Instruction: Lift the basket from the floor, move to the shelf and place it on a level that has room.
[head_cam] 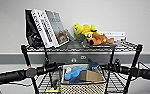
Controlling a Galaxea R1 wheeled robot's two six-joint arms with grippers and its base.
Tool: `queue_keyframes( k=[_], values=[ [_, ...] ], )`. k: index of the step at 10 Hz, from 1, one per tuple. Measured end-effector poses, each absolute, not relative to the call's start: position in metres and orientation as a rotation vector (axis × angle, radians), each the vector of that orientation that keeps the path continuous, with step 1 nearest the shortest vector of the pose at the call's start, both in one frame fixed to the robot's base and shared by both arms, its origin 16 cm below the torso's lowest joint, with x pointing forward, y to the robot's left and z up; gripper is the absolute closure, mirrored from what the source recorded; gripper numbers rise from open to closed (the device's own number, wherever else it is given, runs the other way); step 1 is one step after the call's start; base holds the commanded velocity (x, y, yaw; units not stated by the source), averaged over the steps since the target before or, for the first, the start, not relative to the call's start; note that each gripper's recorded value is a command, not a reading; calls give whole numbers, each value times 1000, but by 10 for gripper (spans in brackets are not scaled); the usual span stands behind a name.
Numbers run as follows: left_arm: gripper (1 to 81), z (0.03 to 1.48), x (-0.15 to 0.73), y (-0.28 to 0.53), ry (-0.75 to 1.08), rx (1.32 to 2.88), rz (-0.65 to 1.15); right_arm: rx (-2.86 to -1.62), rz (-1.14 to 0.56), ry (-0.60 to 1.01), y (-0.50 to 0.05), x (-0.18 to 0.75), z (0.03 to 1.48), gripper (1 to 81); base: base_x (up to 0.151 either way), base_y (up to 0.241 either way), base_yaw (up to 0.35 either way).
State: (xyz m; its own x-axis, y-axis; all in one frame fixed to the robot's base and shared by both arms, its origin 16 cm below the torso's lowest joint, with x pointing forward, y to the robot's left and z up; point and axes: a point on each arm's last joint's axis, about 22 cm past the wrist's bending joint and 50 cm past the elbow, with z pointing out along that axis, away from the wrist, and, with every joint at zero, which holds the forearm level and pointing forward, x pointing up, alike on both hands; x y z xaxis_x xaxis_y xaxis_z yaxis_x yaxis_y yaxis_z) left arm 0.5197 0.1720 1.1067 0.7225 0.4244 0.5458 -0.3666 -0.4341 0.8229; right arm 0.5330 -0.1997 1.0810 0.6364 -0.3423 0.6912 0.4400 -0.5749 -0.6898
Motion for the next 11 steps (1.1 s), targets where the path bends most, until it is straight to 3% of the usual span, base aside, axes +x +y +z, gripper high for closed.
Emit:
queue_keyframes(
  k=[11],
  values=[
    [10, 1066, 499, 229, 80, 1881, 969, -1946, -998, -27, -223, 495, 1046, 10, 0, 0, 0]
  ],
)
